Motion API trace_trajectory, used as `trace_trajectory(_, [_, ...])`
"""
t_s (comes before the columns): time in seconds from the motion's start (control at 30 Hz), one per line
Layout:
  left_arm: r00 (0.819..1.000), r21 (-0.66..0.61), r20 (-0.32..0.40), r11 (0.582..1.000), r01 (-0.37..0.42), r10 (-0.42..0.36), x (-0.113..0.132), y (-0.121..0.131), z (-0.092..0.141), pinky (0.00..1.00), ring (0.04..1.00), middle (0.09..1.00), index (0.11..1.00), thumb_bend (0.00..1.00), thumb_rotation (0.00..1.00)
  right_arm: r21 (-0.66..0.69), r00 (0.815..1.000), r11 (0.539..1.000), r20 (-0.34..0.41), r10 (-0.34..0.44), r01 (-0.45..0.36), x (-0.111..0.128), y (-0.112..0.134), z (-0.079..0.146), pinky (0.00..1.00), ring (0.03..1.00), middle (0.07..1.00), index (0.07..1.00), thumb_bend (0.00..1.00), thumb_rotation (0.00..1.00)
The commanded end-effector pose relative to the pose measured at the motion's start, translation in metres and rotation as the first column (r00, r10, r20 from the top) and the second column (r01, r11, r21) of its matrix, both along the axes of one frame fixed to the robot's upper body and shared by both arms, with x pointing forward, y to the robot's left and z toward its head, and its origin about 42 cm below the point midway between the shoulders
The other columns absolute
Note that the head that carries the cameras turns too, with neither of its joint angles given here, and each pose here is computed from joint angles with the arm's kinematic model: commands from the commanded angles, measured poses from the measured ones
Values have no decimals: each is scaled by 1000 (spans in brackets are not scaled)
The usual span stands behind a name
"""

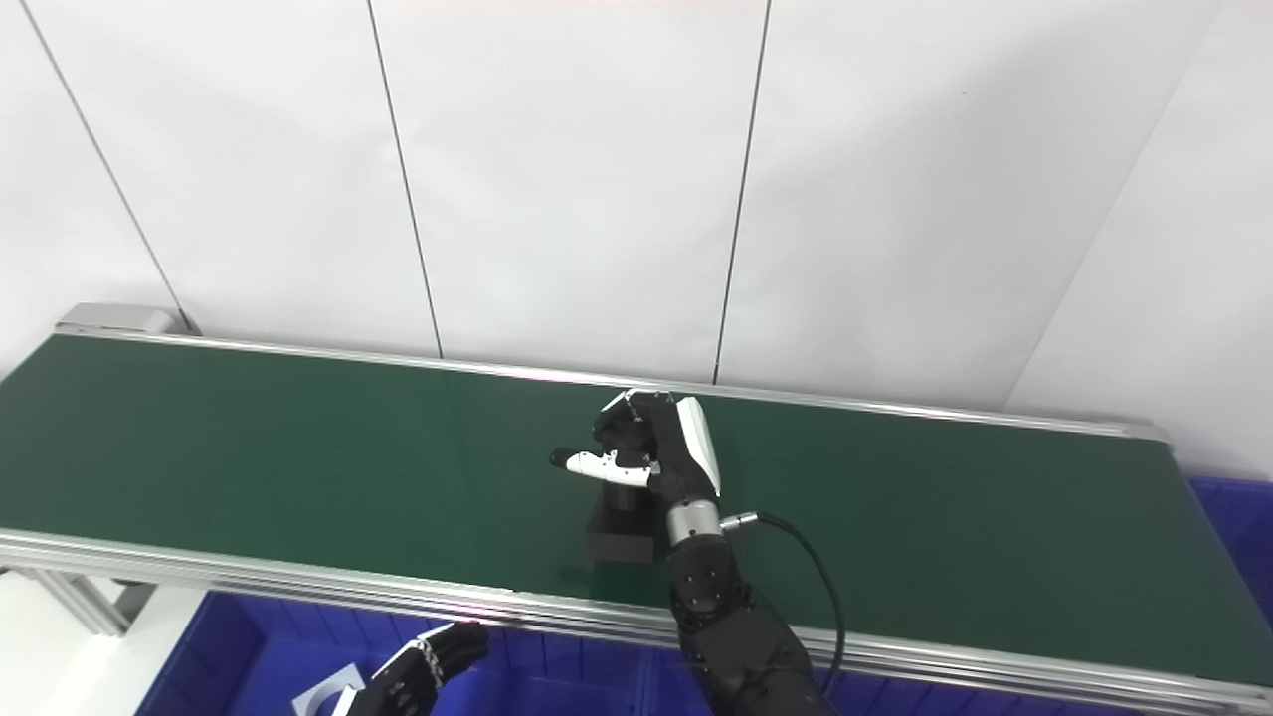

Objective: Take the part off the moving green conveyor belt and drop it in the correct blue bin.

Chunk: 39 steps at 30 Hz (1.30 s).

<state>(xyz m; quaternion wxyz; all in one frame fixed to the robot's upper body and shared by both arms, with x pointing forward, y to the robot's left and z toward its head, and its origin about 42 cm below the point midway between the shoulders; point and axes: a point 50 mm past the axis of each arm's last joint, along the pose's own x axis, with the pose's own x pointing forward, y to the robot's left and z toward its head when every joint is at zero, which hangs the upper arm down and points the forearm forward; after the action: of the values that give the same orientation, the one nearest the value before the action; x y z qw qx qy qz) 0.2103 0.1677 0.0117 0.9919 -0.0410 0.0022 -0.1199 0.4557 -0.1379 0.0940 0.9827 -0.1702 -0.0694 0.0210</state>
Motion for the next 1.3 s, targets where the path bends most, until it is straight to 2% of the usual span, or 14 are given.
trace_trajectory(0.0, [998,-23,67,1000,-3,4,4,-5,11,876,791,785,753,626,0,20,995,1000,104,9,-11,7,7,20,57,80,93,85,552,0])
trace_trajectory(0.2, [998,-14,63,1000,3,-3,4,-4,8,869,788,785,757,626,0,-10,990,1000,138,-20,21,1,3,18,59,79,98,89,551,0])
trace_trajectory(0.4, [998,-14,59,1000,3,-2,5,-3,8,870,791,788,761,626,0,-19,973,999,229,-27,33,-8,3,26,60,85,107,102,558,0])
trace_trajectory(0.53, [998,-17,60,1000,5,-3,6,-1,8,874,791,788,761,618,0,-2,948,1000,318,-12,14,-18,3,42,65,93,115,109,556,0])
trace_trajectory(0.73, [998,-13,67,1000,19,-18,13,1,8,876,790,790,756,626,0,29,897,1000,442,-5,-9,-48,-6,70,52,87,119,114,551,0])
trace_trajectory(0.93, [997,-12,74,999,32,-31,17,4,9,856,791,789,753,611,0,55,875,998,483,-6,-24,-90,-16,79,55,89,117,109,556,0])
trace_trajectory(1.1, [996,-22,74,999,41,-39,16,8,11,868,792,791,747,610,0,67,877,998,479,-23,-11,-128,-24,78,58,92,117,108,569,0])
trace_trajectory(1.27, [996,-35,68,997,63,-61,15,11,11,879,791,795,754,603,0,123,906,992,413,-89,41,-165,-38,60,61,92,118,110,572,0])
